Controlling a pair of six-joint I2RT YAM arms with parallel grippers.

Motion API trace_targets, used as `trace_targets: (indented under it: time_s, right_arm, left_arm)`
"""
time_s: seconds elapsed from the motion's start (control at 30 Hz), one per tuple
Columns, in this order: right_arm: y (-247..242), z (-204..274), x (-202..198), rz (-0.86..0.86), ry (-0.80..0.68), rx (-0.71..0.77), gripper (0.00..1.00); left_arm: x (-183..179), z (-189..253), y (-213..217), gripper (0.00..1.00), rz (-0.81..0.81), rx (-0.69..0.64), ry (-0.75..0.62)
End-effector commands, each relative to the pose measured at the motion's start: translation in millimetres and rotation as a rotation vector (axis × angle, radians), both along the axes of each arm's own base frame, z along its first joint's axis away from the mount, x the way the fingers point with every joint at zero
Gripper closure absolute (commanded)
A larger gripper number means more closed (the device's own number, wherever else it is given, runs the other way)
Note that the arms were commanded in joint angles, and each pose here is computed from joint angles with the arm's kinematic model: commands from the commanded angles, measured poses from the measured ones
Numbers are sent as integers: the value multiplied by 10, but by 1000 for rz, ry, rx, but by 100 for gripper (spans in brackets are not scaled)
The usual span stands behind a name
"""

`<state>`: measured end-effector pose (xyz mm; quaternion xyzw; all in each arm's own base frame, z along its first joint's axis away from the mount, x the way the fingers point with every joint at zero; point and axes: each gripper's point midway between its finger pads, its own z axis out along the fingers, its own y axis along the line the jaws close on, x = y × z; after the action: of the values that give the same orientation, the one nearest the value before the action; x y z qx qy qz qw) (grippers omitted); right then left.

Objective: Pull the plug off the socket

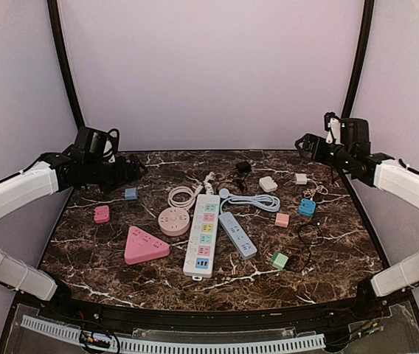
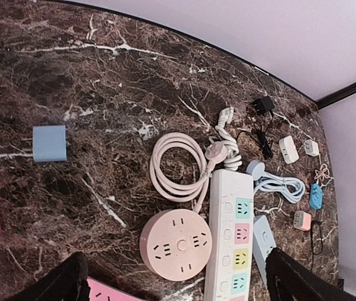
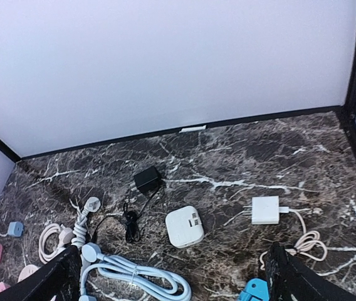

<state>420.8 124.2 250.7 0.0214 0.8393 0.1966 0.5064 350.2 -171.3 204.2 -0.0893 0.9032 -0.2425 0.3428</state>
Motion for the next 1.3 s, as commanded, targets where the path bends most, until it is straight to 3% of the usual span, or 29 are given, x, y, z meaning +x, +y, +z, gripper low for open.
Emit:
trace_targets:
  time_s: [0.0,0.17,0.33,0.63,0.73,0.93,1.07,1.27]
  right_arm:
    - [-349,280,-209,-127,-164,-105,1]
    - [-700,228,-505,-231,-222,-214,1]
    - [-989,58,-688,-302,-370,-315,1]
    - [-1517,-375,-571,-431,-408,-297,1]
    - [-1512,-560,-475,-423,-421,-311,1]
    - [-1340,-693,-256,-322,-454,-311,1]
    - [-1196,-781,-299,-242,-536,-321,1]
    - [-1075,-840,-172,-156,-484,-337,1]
  left_arm:
    - [72,387,199,1,27,96,-156]
    - [50,512,357,1,71,139,-193]
    - [-9,553,530,1,137,154,-222]
    - [-27,493,740,1,189,222,-272]
    - [6,341,840,1,204,247,-239]
    - [77,128,980,1,182,311,-298]
    - [93,60,1180,1,230,372,-363]
    - [153,-100,1617,1,369,512,-388]
